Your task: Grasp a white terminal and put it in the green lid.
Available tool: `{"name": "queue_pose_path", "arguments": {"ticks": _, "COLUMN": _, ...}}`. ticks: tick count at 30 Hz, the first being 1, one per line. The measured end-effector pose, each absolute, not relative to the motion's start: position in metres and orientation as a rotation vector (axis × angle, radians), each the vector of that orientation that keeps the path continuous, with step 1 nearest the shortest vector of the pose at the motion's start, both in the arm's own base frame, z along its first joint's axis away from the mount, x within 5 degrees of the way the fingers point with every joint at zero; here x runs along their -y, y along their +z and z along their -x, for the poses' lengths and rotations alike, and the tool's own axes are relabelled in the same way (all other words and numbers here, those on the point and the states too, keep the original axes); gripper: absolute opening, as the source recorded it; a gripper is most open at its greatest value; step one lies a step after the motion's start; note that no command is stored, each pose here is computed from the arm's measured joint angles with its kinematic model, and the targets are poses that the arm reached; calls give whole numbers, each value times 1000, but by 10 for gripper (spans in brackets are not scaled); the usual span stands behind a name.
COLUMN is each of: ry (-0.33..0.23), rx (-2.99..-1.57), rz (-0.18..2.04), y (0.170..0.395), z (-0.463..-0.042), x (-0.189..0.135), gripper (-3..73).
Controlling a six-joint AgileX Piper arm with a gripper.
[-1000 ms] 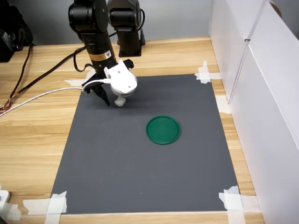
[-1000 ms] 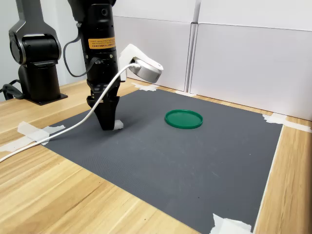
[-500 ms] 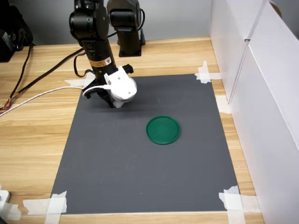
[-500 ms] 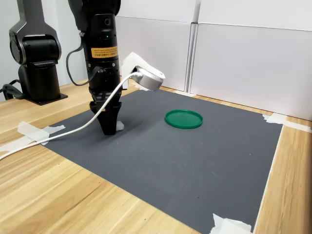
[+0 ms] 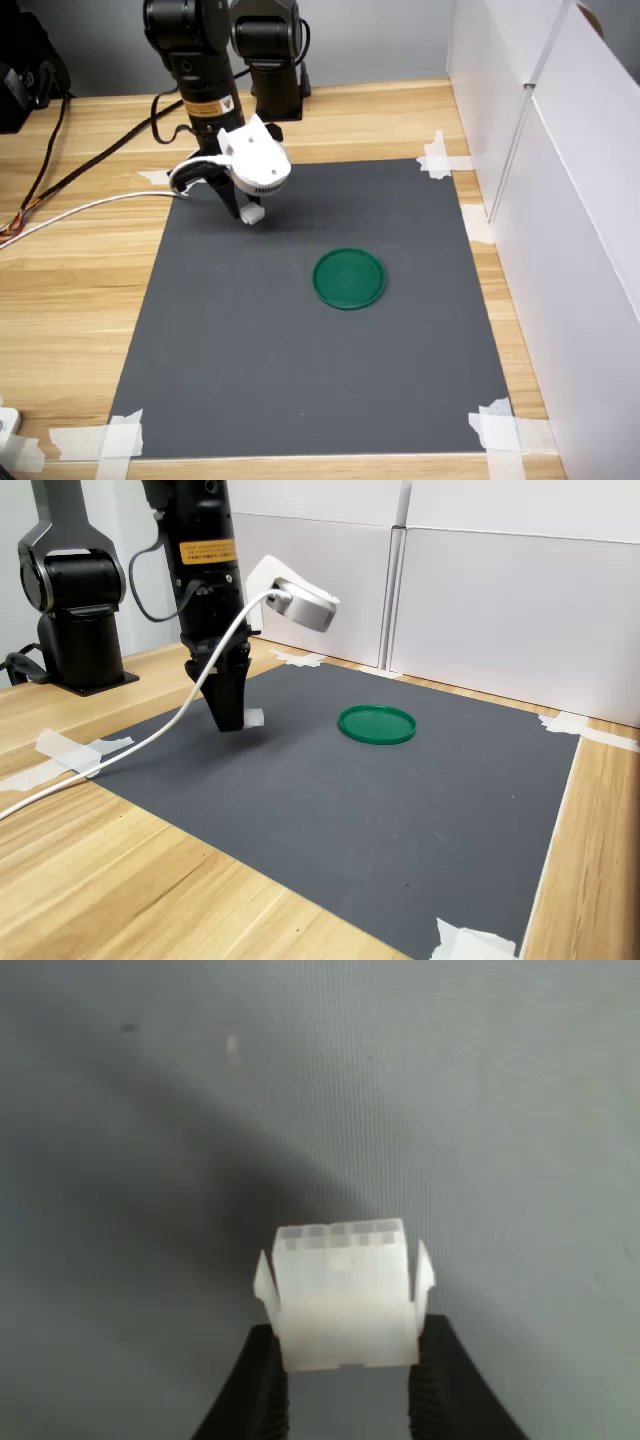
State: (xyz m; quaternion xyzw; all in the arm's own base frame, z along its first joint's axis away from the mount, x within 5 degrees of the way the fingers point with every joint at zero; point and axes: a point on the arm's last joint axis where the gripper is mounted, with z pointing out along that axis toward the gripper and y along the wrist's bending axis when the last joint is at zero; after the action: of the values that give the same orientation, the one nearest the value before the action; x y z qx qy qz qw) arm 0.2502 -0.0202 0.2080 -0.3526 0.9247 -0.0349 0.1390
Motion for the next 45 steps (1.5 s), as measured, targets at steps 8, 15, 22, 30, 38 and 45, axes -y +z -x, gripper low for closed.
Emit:
{"name": "queue_pose_path", "arguments": {"ticks": 8, "ry": 72, "rx": -2610, "rz": 952, "y": 267, "z": -262, "x": 9, "gripper": 284}}
{"name": "queue_pose_path", "arguments": {"ticks": 15, "ry": -32, "rx": -2475, "rz": 1103, "y": 309, "z": -283, "x": -20, "gripper": 284}}
{"name": "queue_pose_path", "arguments": {"ticks": 22, "ry": -44, "rx": -2514, "rz": 1219, "y": 292, "z": -298, "x": -65, "gripper": 284}}
{"name": "queue_pose_path", "arguments": {"ticks": 30, "ry": -14, "rx": -2548, "rz": 1337, "y": 253, "z": -312, "x": -100, "gripper": 284}}
{"name": "queue_pose_path", "arguments": {"ticks": 38, "ry": -42, "rx": -2522, "rz": 1331, "y": 230, "z": -330, "x": -105, "gripper": 284}}
{"name": "queue_pose_path", "arguments": {"ticks": 45, "ry": -50, "rx": -2551, "rz": 1356, "y": 214, "z": -335, "x": -105, "gripper": 284}}
